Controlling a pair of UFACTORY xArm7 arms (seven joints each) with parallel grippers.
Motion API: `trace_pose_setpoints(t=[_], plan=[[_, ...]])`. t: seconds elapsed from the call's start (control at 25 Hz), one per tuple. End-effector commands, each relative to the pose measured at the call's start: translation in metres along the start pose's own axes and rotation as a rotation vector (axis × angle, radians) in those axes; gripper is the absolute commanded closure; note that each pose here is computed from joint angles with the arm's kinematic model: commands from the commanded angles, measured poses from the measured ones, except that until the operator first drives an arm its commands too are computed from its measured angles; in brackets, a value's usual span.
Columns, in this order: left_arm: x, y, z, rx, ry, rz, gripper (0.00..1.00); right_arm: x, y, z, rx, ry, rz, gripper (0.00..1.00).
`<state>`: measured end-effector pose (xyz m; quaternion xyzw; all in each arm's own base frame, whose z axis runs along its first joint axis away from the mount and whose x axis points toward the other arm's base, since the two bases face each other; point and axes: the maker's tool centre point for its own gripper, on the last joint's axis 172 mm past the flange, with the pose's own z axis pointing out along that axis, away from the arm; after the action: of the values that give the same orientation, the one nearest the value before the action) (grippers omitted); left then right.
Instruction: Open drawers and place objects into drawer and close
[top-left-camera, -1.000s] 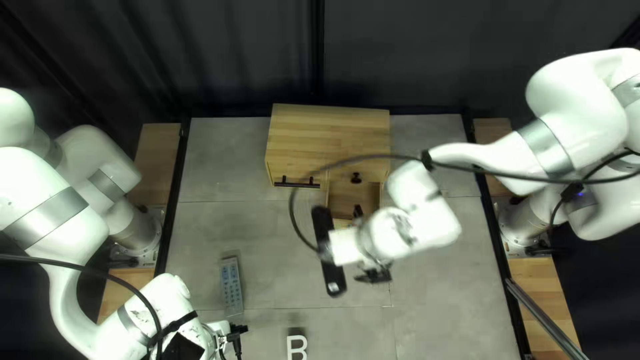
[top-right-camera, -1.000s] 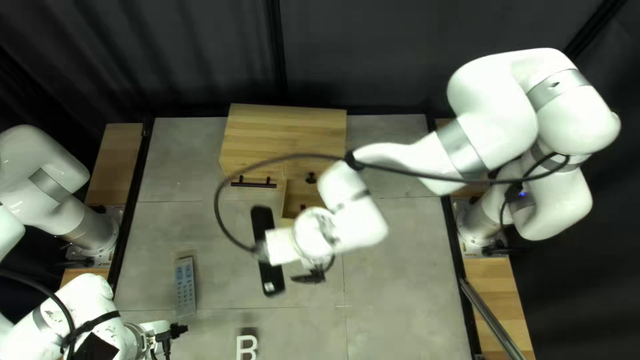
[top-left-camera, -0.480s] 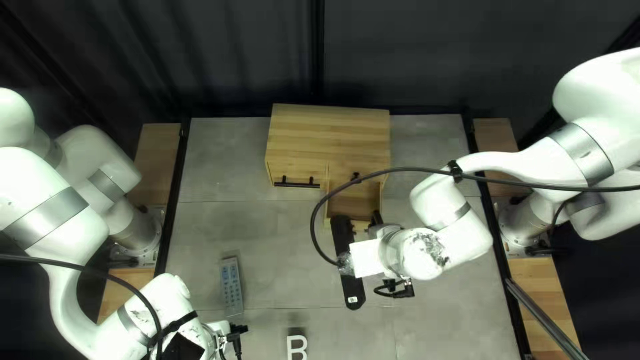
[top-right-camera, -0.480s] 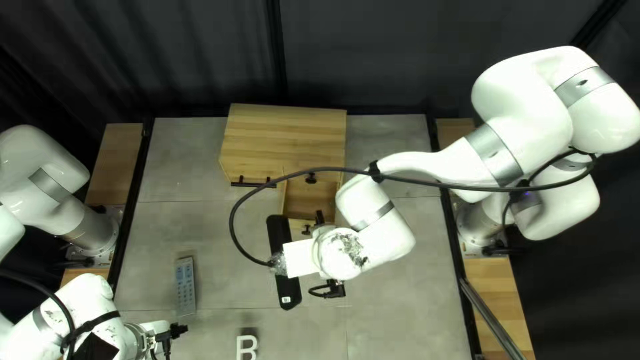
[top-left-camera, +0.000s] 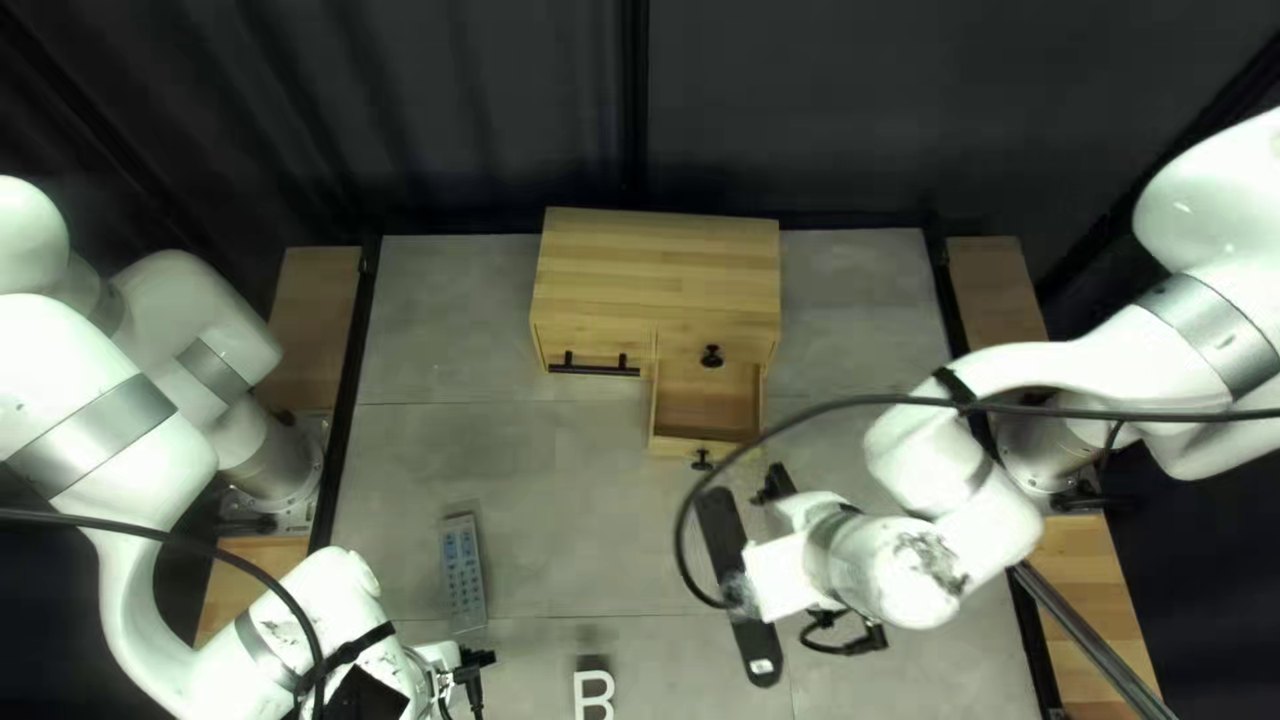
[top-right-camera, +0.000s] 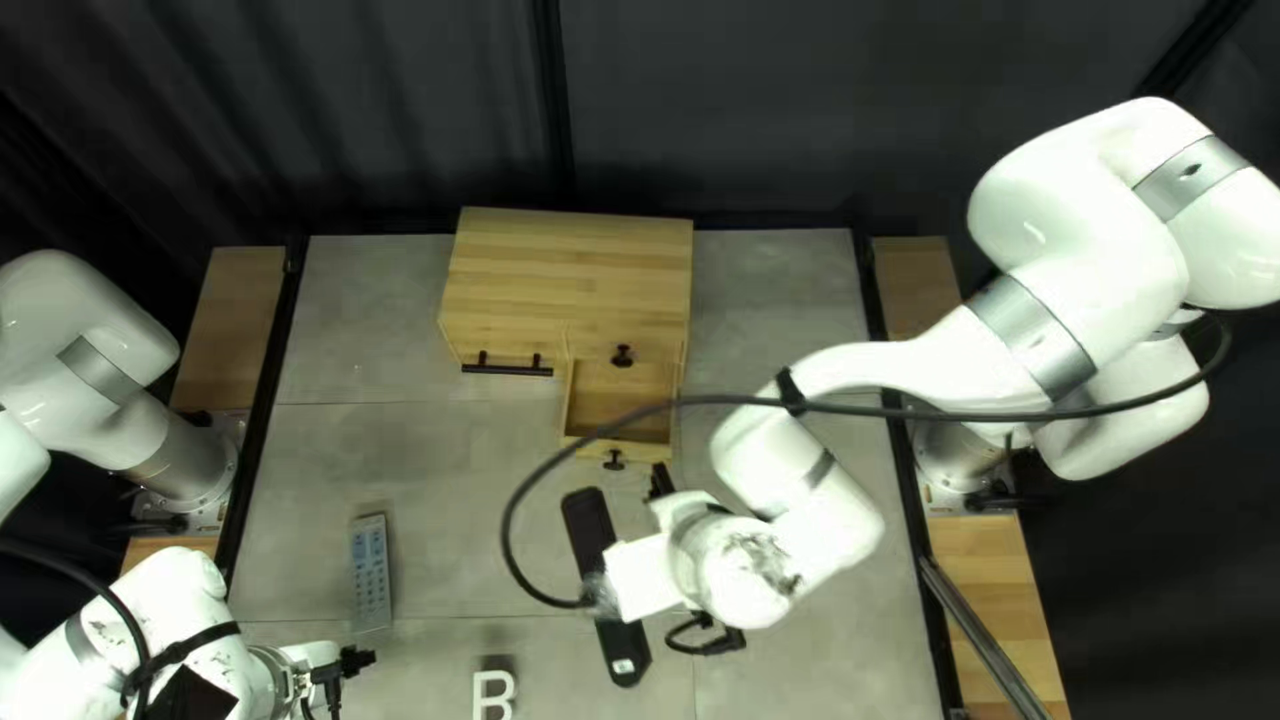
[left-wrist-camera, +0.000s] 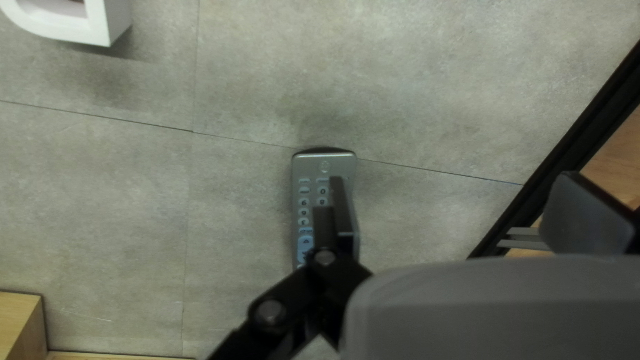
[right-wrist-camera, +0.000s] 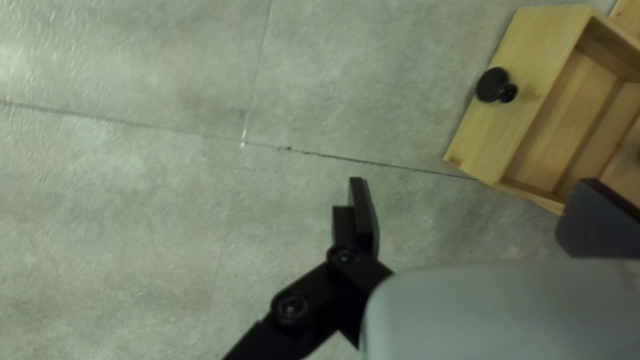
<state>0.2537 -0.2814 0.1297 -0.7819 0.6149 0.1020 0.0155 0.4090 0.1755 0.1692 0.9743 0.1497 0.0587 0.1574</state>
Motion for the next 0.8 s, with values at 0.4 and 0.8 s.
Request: trace_pose_setpoints(t=[0.4, 0.8], plan=[[0.000, 0.000, 0.000, 0.000, 0.000, 0.000, 0.00, -0.066, -0.109, -0.007, 0.136, -0.127, 0.013, 0.00], [0.000, 0.000, 0.000, 0.000, 0.000, 0.000, 0.00, -0.075, -0.112, -0.003, 0.154, -0.153, 0.047, 0.00]])
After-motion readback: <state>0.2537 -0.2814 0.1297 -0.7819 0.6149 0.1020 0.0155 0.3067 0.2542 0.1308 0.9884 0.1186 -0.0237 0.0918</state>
